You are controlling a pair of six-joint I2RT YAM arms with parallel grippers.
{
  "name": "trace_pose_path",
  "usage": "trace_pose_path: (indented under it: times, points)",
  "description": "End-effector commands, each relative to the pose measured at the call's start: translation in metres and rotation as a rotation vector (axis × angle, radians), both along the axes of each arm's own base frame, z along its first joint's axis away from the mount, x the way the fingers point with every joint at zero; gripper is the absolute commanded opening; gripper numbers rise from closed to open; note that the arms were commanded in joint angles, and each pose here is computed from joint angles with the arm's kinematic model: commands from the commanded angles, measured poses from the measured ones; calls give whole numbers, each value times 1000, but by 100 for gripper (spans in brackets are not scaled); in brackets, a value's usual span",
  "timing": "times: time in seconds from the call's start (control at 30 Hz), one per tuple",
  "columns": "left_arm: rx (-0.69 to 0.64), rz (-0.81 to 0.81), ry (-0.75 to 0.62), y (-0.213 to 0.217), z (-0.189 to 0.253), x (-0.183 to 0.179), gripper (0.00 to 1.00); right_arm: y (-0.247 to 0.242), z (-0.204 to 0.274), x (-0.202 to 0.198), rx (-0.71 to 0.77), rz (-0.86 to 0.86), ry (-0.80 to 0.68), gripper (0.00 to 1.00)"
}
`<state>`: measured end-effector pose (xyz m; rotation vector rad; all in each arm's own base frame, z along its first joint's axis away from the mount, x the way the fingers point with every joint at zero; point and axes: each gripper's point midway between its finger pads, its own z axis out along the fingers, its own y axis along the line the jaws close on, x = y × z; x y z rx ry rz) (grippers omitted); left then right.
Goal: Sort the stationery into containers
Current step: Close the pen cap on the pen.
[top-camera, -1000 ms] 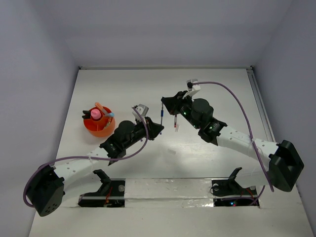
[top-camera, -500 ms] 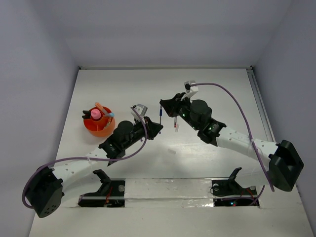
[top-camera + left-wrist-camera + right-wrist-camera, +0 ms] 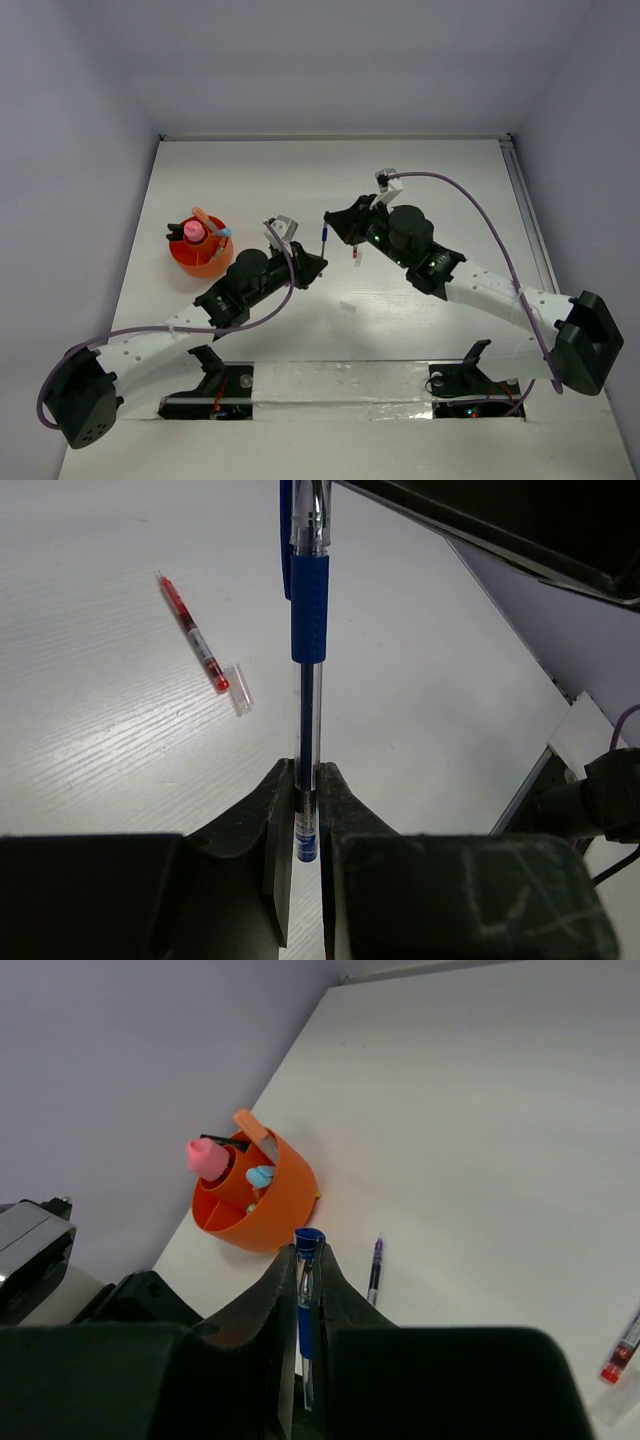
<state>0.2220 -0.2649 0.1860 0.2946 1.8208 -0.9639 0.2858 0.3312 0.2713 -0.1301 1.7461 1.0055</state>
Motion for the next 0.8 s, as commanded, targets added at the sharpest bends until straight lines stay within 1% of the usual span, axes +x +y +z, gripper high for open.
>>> trace_pose_path:
  times: [0.0,0.1,0.2,0.33,0.47,0.53,0.63,0.77]
  points:
    - [-91,69,-116,7,46,13,0,10,-27,-41,-43,177,124,0]
    - [-113,70,-133,8,57,12,0,13,-34,-57,-46,251,171,0]
    - [-147,65,-144,8,71,11,0,11,-44,-69,-32,287,208,0]
    - [-176,66,-152,7,87,10,0,7,-59,-84,-30,297,237,0]
    - [-219,70,-176,10,114,8,0,8,-79,-104,-23,327,276,0]
    - [-238,52,-180,9,122,4,0,10,-99,-116,-45,343,313,0]
    - [-268,32,-179,7,135,0,0,14,-110,-128,-49,358,326,0]
    - [-310,5,-176,4,150,-5,0,16,-118,-132,-40,355,334,0]
